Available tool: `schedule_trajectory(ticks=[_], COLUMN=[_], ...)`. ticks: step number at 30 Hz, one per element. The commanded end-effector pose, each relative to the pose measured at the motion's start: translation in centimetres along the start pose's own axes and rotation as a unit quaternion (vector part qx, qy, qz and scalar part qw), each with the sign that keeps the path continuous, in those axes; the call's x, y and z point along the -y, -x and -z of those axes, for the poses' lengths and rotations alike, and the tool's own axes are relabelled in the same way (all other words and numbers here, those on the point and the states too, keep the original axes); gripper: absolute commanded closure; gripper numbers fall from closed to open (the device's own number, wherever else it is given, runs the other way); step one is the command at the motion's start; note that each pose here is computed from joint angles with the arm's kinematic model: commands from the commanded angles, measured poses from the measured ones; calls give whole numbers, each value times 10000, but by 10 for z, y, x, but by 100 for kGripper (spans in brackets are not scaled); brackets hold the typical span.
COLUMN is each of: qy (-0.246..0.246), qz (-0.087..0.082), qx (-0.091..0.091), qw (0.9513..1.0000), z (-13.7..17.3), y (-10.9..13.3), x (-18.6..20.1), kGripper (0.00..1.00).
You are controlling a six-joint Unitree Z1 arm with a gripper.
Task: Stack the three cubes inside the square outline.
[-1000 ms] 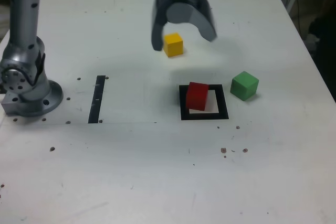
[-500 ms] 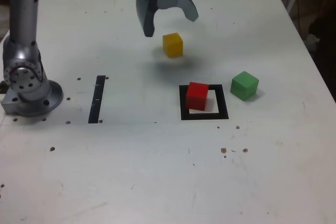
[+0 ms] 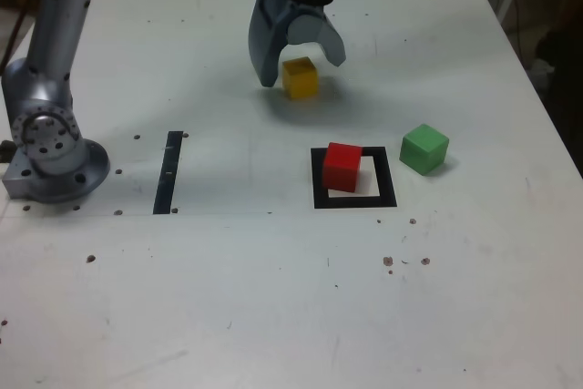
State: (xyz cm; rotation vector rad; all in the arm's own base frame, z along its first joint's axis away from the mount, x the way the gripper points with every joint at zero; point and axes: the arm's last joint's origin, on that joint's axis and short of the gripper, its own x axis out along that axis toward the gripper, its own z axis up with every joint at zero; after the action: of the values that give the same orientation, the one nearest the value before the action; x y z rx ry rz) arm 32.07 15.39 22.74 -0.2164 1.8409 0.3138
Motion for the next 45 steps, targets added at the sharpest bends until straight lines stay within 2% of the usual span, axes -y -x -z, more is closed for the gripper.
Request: schedule_trajectory(ticks=[1,7,18,21,26,32,38,41,45], qy=[-9,-28,25,46,82,13,-27,-71,-221], qz=[-28,-56,1,-26,-56,-15,-8,-79,-232], qx=[-40,-72,33,53,119,167,228,273,388], qw=[10000,10000,10000,10000,9999,9999,9997,9996,9987], z=[-1,-3,-13,-15,-17,-20,-20,-15,2], y=[-3,-8,-20,-21,-22,-22,-15,-5,23], x=[-1,0,0,0,0,0,0,3,13], kGripper=[8,16,28,35,55,66,71,77,84])
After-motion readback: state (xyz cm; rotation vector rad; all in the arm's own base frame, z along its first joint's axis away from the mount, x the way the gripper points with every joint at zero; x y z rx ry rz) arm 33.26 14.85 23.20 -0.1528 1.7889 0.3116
